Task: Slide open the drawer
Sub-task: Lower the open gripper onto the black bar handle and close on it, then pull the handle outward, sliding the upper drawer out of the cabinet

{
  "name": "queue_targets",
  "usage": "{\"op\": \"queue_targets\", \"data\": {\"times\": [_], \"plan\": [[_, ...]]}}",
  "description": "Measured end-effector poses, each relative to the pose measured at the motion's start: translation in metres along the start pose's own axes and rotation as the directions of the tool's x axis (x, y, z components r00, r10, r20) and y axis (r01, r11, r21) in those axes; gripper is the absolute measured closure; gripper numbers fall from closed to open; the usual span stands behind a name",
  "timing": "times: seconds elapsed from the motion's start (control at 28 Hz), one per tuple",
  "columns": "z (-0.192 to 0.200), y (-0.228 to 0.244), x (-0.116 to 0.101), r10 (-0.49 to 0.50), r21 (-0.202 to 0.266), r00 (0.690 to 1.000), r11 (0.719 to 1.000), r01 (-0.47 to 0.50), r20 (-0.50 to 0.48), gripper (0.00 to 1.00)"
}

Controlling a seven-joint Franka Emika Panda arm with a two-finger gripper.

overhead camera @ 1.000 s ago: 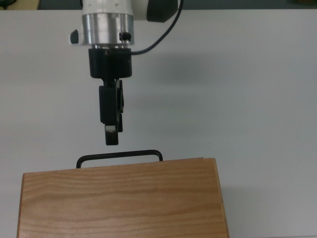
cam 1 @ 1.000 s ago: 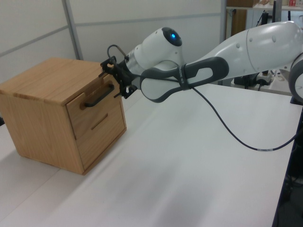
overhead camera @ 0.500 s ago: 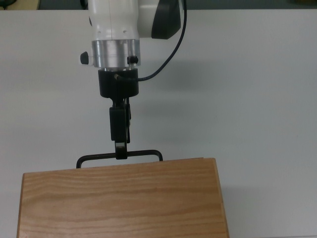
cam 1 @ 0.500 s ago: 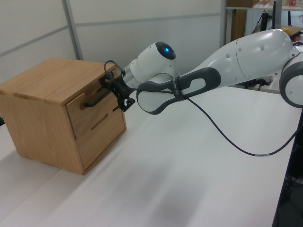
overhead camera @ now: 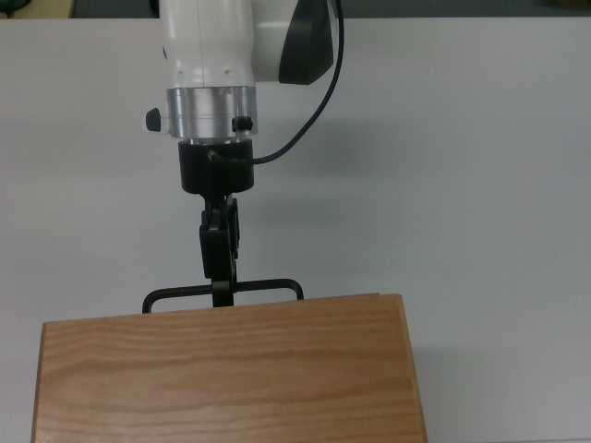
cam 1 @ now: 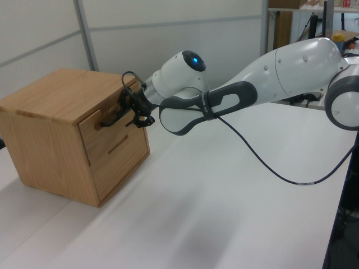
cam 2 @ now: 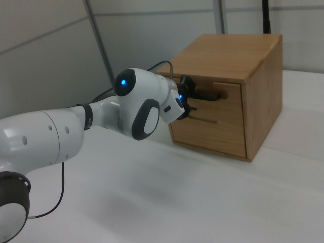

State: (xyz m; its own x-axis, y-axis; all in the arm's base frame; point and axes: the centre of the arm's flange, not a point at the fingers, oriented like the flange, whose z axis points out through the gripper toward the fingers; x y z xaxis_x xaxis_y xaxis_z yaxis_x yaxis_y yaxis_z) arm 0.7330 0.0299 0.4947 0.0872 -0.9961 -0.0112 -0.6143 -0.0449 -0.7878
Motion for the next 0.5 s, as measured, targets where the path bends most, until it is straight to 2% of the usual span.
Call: {"op": "queue_targets", "data": {"times": [0.04, 0.11, 0.21, 0.29, 0.5], "plan": [[-0.0003, -0.0015, 0.0005, 0.000, 0.004, 1.000, 1.000, 0.000, -0.001, 0.58], [-0.0012, -0.0038, 0.0006, 0.000, 0.009, 1.000, 1.000, 0.000, -0.001, 0.63], [-0.0029, -0.0068, 0.0007, 0.000, 0.016, 1.000, 1.000, 0.000, -0.001, 0.78], [-0.0033, -0.0076, 0.0003, -0.004, 0.018, 1.000, 1.000, 0.004, -0.001, 0.83], [-0.0032, -0.0076, 0.0000, -0.007, 0.018, 1.000, 1.000, 0.007, -0.001, 0.83]]}}
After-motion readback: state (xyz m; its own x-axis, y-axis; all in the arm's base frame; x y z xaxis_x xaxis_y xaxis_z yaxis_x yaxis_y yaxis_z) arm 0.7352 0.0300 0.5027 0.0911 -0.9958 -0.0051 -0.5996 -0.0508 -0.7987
